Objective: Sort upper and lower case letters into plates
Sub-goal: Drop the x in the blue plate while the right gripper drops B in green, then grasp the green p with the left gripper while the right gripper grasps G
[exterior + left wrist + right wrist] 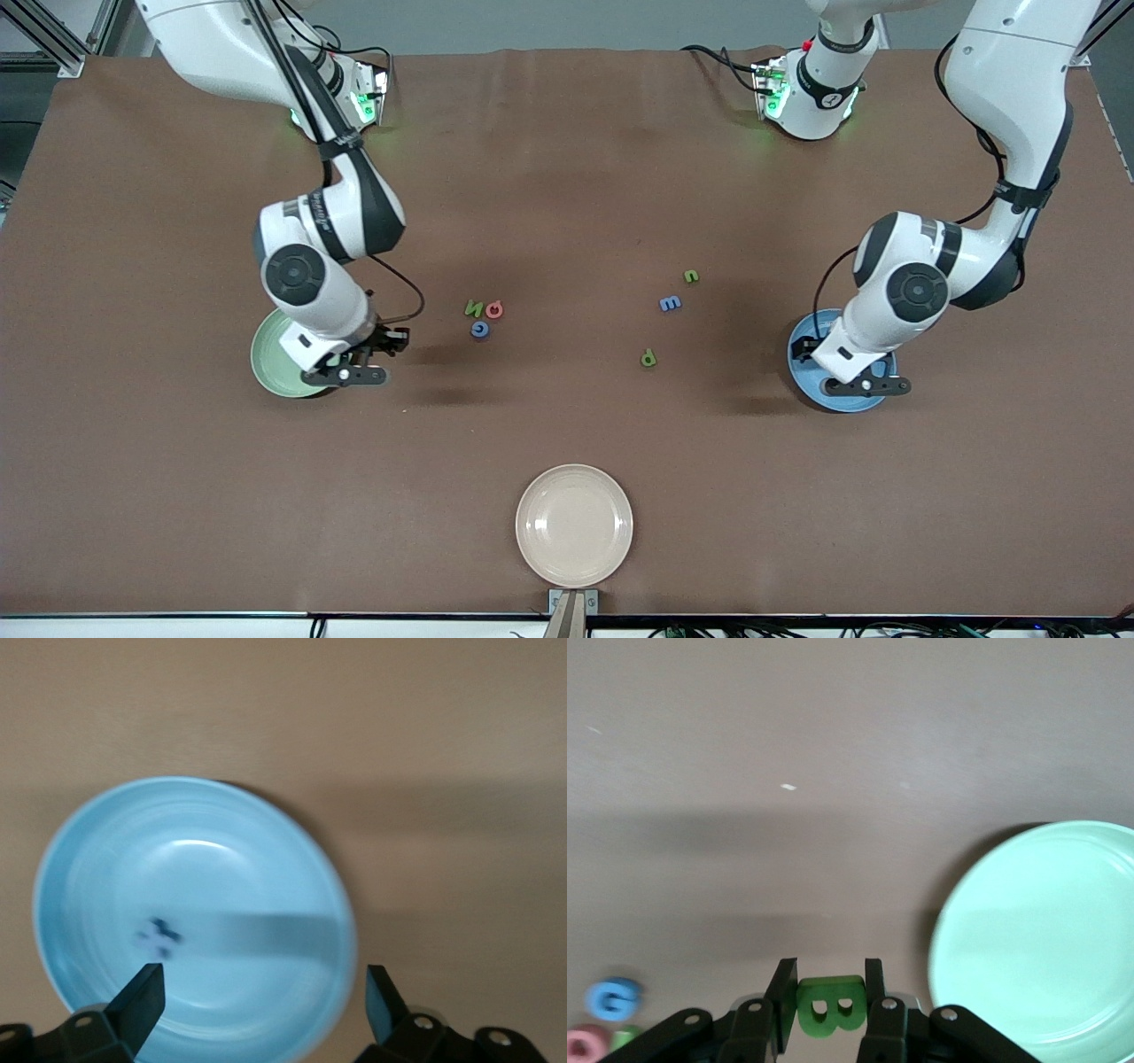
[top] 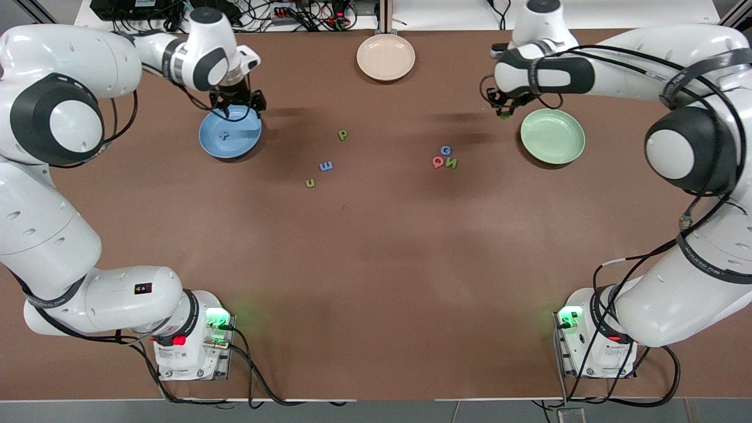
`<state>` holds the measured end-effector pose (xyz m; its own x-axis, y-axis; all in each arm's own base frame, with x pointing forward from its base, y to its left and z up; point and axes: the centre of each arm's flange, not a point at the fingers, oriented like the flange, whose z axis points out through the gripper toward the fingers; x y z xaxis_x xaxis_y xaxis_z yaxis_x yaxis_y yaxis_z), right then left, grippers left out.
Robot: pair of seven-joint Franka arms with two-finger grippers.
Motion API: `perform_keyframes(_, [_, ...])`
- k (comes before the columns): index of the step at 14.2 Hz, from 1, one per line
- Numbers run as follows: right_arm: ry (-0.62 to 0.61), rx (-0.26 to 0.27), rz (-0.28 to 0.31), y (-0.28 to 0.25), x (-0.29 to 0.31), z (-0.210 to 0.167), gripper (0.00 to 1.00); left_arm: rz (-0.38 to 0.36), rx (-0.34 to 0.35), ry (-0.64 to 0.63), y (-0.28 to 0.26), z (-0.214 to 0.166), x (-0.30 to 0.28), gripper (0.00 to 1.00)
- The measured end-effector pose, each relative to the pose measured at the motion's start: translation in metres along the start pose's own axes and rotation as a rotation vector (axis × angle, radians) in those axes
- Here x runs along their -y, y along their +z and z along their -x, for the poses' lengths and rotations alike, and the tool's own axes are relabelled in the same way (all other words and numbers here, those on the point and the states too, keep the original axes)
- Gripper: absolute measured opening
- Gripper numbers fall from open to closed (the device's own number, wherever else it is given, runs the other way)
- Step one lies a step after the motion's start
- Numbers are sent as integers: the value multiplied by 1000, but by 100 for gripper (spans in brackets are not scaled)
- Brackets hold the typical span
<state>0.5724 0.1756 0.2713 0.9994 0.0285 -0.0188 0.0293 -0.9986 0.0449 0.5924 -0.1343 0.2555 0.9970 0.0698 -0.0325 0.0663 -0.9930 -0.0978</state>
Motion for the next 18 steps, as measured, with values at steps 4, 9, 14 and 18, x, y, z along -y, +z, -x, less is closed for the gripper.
perform_keyframes(4, [-66,-21,-11,47,-99,37,35,44,-11,-224,-21,18,-84,100])
perform_keyframes(9, [-76,-27,-12,67,-157,51,35,86,15,-315,-3,41,-194,100])
perform_keyframes(14, [-90,-15,-15,76,-152,61,41,129,21,-351,25,34,-236,100])
perform_keyframes(18, [-92,16,-19,70,-144,57,74,107,-4,-364,51,45,-262,100])
